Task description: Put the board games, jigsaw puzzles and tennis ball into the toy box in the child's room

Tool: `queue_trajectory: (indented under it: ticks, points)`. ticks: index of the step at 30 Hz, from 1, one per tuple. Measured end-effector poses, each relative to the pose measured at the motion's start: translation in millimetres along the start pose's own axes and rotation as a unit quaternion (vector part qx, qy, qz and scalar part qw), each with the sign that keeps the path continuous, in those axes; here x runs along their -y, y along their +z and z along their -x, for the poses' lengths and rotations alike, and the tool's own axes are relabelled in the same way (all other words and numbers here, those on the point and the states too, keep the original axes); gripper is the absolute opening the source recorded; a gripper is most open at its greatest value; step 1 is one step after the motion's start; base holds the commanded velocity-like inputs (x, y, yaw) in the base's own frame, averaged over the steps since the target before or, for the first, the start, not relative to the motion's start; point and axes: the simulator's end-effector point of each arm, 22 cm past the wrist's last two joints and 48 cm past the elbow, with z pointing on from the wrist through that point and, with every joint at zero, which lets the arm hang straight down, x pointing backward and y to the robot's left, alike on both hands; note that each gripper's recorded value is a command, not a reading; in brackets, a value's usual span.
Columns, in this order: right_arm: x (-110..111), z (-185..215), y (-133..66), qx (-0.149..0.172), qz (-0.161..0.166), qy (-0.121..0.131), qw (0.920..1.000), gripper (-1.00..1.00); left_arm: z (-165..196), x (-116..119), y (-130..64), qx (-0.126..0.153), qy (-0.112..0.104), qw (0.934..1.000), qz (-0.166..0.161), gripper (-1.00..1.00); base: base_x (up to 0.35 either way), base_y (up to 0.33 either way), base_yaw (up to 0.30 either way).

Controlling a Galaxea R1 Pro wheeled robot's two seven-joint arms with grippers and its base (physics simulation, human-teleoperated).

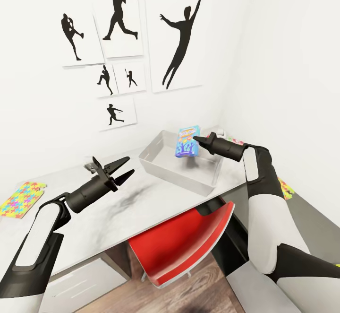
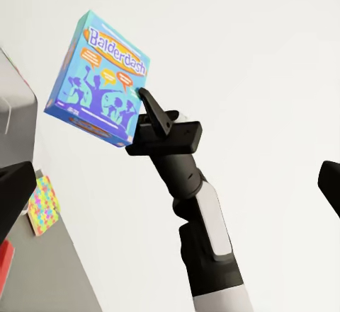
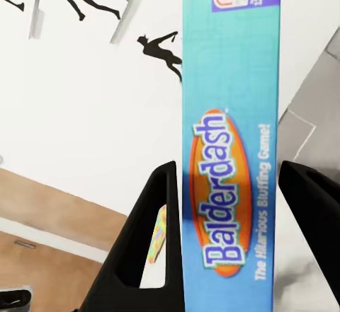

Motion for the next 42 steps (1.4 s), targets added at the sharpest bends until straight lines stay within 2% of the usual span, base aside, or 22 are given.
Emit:
queue_trajectory:
  ticks: [31, 32, 33, 35, 42]
  points:
    - [-0.3, 0.0, 0.0, 0.000, 0.001, 0.000, 1.0000, -1.00, 0.0, 0.0, 0.0, 0.000, 0.000, 1.0000, 0.000, 1.00, 0.000, 0.000, 0.000]
    - [-5.5, 0.8, 1.0, 0.000, 0.007, 0.000, 1.0000, -1.00, -1.1, 1.0, 1.4, -0.002, 0.001, 1.0000, -0.001, 1.00, 0.000, 0.013, 0.000]
    - [-8.9, -1.4, 1.2, -0.002, 0.013, 0.003, 0.9999, -1.00, -3.0, 1.5, 2.9, -0.004, 0.001, 1.0000, -0.002, 1.00, 0.000, 0.041, 0.000]
    - [-6.5, -6.3, 1.8, -0.008, 0.006, 0.003, 0.9999, -1.00, -5.1, 1.2, 4.3, -0.006, 0.002, 1.0000, -0.001, 1.00, 0.000, 0.083, 0.000]
    - [-11.6, -3.8, -0.1, -0.003, 0.003, -0.007, 1.0000, -1.00, -6.1, 1.1, 5.3, -0.007, 0.003, 1.0000, -0.001, 1.00, 0.000, 0.184, 0.000]
